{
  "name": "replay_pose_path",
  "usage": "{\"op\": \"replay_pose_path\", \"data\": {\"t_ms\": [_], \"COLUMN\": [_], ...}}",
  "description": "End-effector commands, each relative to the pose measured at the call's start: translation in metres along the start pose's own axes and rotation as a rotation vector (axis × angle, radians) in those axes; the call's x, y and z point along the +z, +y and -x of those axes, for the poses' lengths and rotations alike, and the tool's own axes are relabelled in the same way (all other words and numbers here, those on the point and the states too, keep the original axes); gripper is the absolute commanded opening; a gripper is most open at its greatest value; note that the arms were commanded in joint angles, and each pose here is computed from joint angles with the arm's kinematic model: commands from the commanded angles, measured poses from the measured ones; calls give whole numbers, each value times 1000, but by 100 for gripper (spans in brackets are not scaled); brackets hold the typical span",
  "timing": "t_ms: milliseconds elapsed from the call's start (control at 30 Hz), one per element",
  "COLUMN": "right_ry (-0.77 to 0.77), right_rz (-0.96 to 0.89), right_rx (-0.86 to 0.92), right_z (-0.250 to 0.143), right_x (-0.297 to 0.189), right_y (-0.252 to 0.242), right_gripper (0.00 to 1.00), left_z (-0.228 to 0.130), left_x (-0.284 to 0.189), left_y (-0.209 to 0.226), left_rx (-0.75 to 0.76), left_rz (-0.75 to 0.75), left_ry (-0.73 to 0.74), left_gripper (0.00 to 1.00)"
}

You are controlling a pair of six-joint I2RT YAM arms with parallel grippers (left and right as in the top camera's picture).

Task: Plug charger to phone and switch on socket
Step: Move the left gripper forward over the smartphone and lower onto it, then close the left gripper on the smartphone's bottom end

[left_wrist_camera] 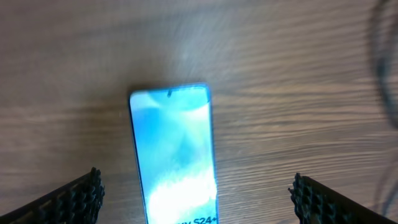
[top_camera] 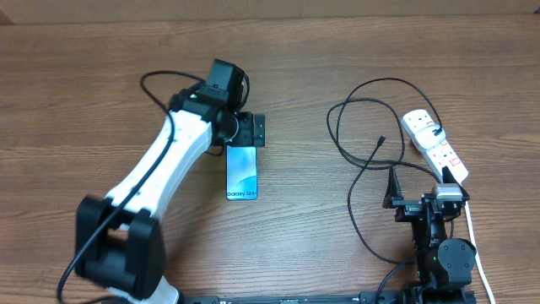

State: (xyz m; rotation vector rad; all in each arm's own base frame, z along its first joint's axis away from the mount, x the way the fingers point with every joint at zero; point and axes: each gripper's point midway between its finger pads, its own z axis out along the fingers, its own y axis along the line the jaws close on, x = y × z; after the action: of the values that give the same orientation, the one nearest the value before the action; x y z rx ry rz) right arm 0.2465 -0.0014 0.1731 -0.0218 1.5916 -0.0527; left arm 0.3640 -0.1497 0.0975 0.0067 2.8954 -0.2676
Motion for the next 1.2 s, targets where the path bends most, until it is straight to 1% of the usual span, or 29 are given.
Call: {"op": "replay_pose_path", "data": {"t_ms": [0, 167, 267, 533, 733, 900, 1033, 1167], "right_ry": [-2, -2, -2, -2, -2, -2, -2, -2], "right_rz": [4, 4, 4, 4, 4, 4, 4, 4], "right_rx": [-5, -5, -5, -5, -5, -5, -5, -5], "right_z": [-2, -2, -2, -2, -2, -2, -2, -2], "right_x": [0, 0, 0, 0, 0, 0, 0, 0], "right_y": [1, 1, 1, 1, 1, 1, 1, 1], "right_gripper": [100, 100, 100, 100, 100, 100, 100, 100], "left_z": [-8, -30, -38, -45, -51, -57, -55, -55], "left_x": [18, 35, 41, 54, 71, 81, 84, 84], "left_y": [4, 12, 14, 18, 21, 24, 24, 23], "left_rx": [-70, -119, -119, -116, -68, -68, -4, 13], "left_rz": [38, 87, 105, 125, 135, 149, 138, 135], "left_ry": [65, 171, 210, 249, 281, 309, 309, 309], "left_gripper": [100, 100, 100, 100, 100, 100, 100, 100]}}
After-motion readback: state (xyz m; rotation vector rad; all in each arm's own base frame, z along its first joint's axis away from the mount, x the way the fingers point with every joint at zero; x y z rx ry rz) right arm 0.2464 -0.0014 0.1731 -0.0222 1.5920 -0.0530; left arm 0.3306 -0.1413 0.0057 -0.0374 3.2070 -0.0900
